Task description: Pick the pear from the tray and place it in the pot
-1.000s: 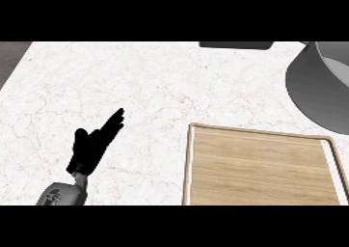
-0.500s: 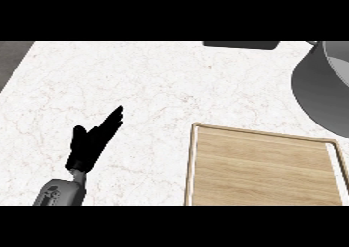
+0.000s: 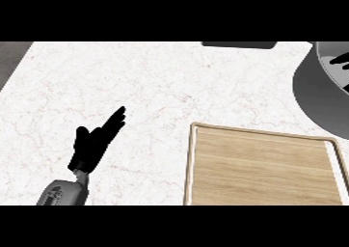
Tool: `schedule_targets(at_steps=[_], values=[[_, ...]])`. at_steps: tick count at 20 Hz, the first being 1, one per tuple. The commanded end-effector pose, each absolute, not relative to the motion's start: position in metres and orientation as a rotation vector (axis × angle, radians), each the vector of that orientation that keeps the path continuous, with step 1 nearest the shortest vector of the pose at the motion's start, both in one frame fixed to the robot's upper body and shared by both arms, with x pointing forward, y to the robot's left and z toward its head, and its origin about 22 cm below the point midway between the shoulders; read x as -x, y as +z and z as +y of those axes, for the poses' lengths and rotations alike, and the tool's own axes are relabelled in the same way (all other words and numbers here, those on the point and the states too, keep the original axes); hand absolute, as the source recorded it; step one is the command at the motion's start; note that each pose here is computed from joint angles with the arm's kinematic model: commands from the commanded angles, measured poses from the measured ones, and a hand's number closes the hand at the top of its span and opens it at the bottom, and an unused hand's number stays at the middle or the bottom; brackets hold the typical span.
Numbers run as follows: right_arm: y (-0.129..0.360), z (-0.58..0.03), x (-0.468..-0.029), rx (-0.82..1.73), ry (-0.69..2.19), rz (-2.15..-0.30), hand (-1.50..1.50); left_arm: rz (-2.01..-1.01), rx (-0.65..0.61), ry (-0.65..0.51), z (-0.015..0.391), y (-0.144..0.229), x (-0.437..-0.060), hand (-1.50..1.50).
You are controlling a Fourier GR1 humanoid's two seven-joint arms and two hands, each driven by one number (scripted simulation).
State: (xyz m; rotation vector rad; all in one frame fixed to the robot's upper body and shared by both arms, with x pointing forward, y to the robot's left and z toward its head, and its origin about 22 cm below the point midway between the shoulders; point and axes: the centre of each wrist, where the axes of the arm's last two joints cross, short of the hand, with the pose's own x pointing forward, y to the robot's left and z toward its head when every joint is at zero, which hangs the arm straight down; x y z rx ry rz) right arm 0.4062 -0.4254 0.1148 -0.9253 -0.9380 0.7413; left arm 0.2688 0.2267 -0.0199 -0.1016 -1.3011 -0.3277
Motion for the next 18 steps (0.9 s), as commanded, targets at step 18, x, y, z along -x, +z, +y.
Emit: schedule_targets(at_steps=[18], values=[[0.162, -0.525, -0.344, 0.864, -0.318, -1.631, -1.50, -1.286, 0.077, -0.296, 0.239, -0.010, -0.266, 0.00]])
